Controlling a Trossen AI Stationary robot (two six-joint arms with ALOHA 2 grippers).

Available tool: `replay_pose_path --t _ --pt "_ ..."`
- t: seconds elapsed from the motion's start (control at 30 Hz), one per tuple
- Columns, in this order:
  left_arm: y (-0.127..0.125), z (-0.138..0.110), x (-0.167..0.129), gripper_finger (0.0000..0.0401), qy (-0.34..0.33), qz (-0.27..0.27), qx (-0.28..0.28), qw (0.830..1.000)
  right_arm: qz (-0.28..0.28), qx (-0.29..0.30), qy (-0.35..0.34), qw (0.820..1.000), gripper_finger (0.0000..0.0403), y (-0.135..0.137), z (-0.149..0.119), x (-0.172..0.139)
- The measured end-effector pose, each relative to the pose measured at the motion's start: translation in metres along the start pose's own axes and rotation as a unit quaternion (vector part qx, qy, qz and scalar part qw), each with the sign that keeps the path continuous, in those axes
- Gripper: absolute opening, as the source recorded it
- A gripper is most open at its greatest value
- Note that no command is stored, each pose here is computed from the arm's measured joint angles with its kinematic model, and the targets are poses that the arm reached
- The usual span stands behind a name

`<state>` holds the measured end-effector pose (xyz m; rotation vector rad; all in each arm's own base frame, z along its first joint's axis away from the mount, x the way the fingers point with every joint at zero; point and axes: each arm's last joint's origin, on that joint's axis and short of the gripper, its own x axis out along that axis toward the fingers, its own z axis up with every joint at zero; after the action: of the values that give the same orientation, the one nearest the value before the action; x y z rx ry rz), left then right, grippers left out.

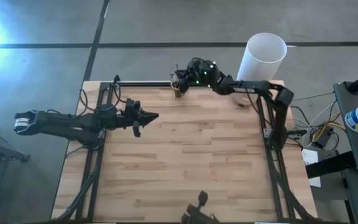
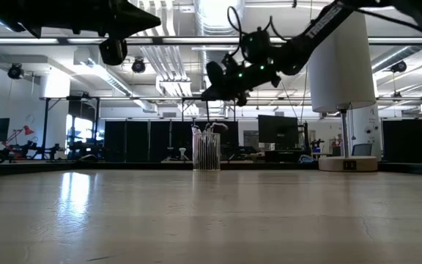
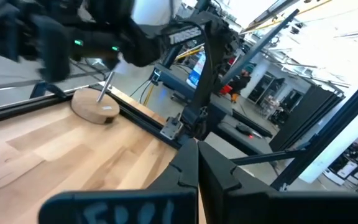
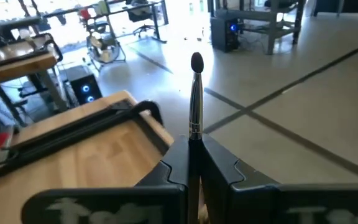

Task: Put items in baskets/containers
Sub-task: Put the black eyeshadow brush into the yellow pen holder, then return to Home Position

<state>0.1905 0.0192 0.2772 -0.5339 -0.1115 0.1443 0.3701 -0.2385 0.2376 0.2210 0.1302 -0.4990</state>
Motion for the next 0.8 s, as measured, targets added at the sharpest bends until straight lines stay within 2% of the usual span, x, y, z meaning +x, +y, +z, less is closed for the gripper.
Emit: replay_pose_path --t 0.13,0.3,0.47,0.7,0.8 --pt "0.001 -0.001 0.0 0.0 0.007 0.006 0.006 1.0 -0.001 0.0 -0.002 1.0 0.0013 -0.014 -0.002 0.021" --pt "0.003 -0.004 0.0 0.0 0.018 0.014 0.008 1.0 -0.007 0.007 0.032 0.999 0.0013 -0.021 -0.02 0.04" --pt "0.003 -0.004 0.0 0.0 0.019 0.015 0.008 1.0 -0.009 0.008 0.05 0.999 0.0015 -0.021 -0.027 0.043" --pt "0.003 -0.004 0.0 0.0 0.019 0.015 0.014 1.0 -0.015 0.016 0.072 0.997 0.0054 -0.021 -0.03 0.042" --pt "0.003 -0.004 0.0 0.0 0.019 0.015 0.015 1.0 -0.016 0.019 0.083 0.996 0.0059 -0.021 -0.032 0.041"
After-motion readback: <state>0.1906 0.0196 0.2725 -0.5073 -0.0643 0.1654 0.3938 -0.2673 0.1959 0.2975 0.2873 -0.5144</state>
